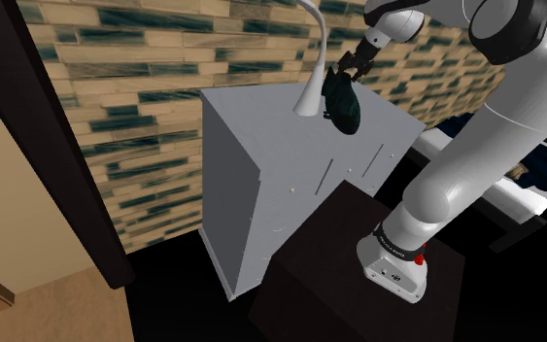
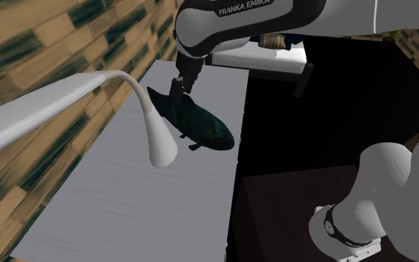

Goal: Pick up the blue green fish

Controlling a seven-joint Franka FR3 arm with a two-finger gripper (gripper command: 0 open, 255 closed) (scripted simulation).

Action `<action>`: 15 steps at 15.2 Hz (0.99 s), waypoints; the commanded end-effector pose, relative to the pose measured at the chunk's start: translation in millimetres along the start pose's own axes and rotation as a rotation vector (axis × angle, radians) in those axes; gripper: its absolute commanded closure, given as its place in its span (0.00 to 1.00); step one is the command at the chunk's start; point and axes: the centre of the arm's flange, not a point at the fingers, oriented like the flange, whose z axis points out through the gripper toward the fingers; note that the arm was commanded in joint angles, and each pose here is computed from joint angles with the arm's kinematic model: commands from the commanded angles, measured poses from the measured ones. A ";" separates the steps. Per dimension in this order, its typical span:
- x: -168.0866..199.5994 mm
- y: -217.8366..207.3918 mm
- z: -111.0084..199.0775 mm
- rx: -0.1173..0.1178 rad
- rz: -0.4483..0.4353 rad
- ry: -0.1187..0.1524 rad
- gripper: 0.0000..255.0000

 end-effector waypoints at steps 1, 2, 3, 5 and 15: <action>-0.6 -0.6 2.9 0.001 -0.001 -0.002 1.00; -0.4 -0.5 2.8 0.001 -0.001 -0.002 1.00; -0.4 -0.4 2.8 0.000 -0.001 -0.002 1.00; -0.3 -0.6 2.6 0.000 -0.001 -0.002 1.00; 5.3 -4.5 -22.4 0.001 -0.001 -0.002 1.00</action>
